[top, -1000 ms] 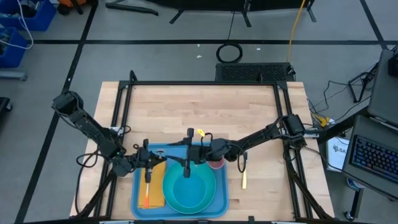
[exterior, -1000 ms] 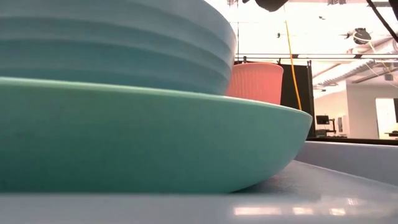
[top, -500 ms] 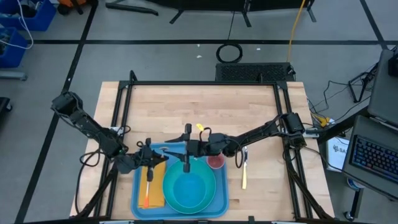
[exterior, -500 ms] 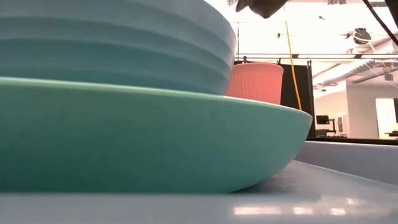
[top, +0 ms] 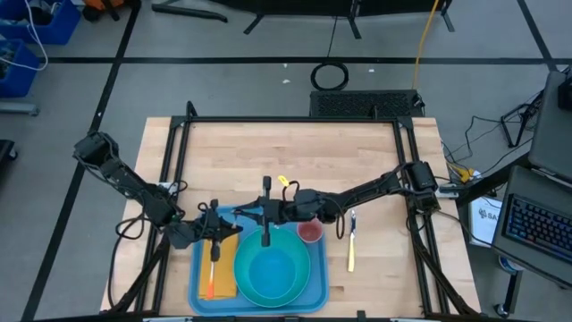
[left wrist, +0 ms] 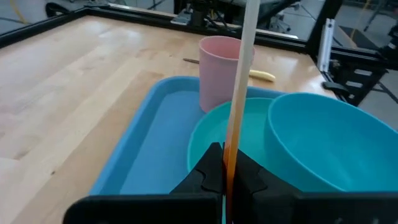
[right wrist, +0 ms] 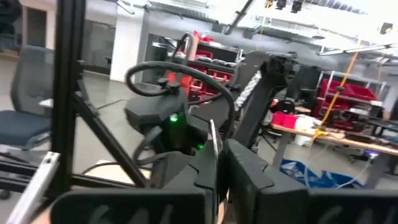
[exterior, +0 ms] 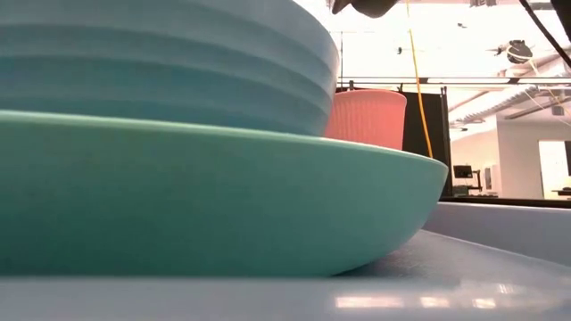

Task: Set up tray
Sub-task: Put the orange spoon to the right of the orange fork on the yellow table napkin

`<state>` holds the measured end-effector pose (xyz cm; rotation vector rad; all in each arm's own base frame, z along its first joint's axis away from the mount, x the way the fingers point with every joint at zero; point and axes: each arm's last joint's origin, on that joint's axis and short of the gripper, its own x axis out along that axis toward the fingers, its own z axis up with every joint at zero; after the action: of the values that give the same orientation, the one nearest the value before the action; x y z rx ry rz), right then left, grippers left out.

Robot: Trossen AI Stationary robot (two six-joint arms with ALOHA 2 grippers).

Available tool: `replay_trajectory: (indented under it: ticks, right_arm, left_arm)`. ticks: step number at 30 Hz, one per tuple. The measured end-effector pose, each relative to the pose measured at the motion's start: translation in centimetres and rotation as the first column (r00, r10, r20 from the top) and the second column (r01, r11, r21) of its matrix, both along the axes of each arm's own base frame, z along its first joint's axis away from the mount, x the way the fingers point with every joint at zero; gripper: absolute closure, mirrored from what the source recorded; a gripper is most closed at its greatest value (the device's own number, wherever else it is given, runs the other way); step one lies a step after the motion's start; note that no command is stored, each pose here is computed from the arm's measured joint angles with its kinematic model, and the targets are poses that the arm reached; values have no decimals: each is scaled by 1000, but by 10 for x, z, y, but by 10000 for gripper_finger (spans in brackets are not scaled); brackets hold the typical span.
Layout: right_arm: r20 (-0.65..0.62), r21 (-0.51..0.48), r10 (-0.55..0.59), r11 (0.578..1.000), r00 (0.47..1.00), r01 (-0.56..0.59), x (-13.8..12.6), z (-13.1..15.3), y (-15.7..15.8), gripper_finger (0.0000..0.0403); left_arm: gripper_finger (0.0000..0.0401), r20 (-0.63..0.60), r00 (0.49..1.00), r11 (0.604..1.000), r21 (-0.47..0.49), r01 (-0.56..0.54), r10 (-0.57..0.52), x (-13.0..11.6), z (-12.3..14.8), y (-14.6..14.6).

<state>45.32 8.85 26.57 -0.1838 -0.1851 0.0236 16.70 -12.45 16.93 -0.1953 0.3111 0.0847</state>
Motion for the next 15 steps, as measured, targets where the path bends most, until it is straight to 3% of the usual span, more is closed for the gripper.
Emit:
replay_trajectory:
  ticks: [15]
  right_arm:
    - [-39, 15, -47, 999, 998, 48, 1, -3, -1, 400]
  left_arm:
    - [373, -25, 1000, 1000, 19, 7, -6, -1, -3, 1]
